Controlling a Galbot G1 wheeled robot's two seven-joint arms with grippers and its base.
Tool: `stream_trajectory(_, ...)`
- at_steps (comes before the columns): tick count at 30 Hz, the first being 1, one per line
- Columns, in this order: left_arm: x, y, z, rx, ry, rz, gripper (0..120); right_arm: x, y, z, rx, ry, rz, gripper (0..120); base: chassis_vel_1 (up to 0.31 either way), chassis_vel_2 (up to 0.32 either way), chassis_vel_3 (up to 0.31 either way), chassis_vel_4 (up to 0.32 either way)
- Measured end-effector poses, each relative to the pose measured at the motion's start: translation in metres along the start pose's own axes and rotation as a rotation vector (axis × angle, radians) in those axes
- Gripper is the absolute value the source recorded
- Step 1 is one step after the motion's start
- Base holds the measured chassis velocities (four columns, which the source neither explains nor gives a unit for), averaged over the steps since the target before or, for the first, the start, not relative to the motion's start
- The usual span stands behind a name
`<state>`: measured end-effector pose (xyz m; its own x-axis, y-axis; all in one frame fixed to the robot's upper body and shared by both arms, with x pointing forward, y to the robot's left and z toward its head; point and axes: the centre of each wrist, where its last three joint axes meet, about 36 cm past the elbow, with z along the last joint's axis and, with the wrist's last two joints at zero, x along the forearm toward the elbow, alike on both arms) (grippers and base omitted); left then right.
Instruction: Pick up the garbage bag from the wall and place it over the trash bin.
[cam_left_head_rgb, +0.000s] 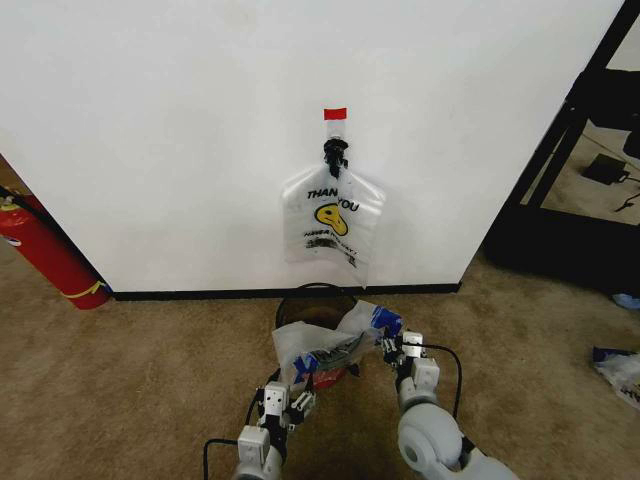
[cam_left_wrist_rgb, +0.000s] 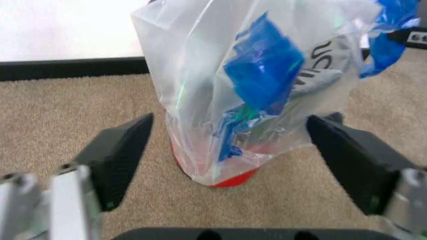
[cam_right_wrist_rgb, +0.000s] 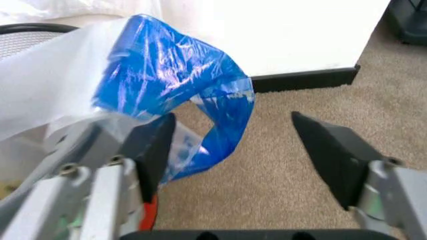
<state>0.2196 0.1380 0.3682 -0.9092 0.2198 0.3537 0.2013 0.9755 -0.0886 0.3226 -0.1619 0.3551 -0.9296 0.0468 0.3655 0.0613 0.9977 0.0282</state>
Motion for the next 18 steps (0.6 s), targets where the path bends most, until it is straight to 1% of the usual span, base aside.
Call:
stream_trajectory(1,0.003,0.000,-0.001,-0.001,-0.001,0.002,97,0.004,-0.001,0.000,0.003,-0.003,-0.003,73,0.000,0.000,0.000,0.000)
stream_trajectory(3,0.006,0.000,-0.001,-0.003,-0.004,0.005,98,0.008,-0.002,0.000,0.005,-0.006,-0.005,75,0.000,0.000,0.000,0.000)
stream_trajectory(4,0.012,-0.001,-0.003,-0.006,-0.013,0.009,99,0.013,-0.003,0.001,0.009,-0.018,-0.010,82,0.000,0.000,0.000,0.000)
stream_trajectory(5,0.012,-0.001,-0.003,-0.006,-0.013,0.009,100,0.014,-0.004,0.001,0.010,-0.020,-0.010,84,0.000,0.000,0.000,0.000)
stream_trajectory(6,0.017,-0.002,-0.004,-0.008,-0.026,0.014,100,0.018,-0.006,0.002,0.016,-0.038,-0.016,90,0.000,0.000,0.000,0.000)
stream_trajectory(7,0.021,-0.002,-0.006,-0.009,-0.040,0.019,100,0.022,-0.008,0.003,0.021,-0.059,-0.023,95,0.000,0.000,0.000,0.000)
stream_trajectory(8,0.021,-0.002,-0.006,-0.009,-0.040,0.019,100,0.022,-0.008,0.003,0.021,-0.059,-0.023,95,0.000,0.000,0.000,0.000)
stream_trajectory(10,0.026,-0.001,-0.013,-0.009,-0.081,0.032,100,0.027,-0.013,0.006,0.031,-0.117,-0.046,99,0.000,0.000,0.000,0.000)
stream_trajectory(11,0.027,-0.001,-0.013,-0.010,-0.085,0.033,100,0.027,-0.013,0.006,0.032,-0.124,-0.049,99,0.000,0.000,0.000,0.000)
stream_trajectory(13,0.033,0.001,-0.025,-0.006,-0.147,0.057,100,0.032,-0.020,0.009,0.042,-0.212,-0.082,100,0.000,0.000,0.000,0.000)
stream_trajectory(14,0.035,0.002,-0.029,-0.005,-0.162,0.063,100,0.033,-0.022,0.010,0.042,-0.239,-0.093,100,0.000,0.000,0.000,0.000)
stream_trajectory(15,0.035,0.002,-0.029,-0.005,-0.162,0.063,100,0.033,-0.022,0.010,0.042,-0.239,-0.093,100,0.000,0.000,0.000,0.000)
stream_trajectory(18,0.036,0.007,-0.047,-0.005,-0.220,0.082,100,0.038,-0.030,0.011,0.030,-0.341,-0.133,100,0.000,0.000,0.000,0.000)
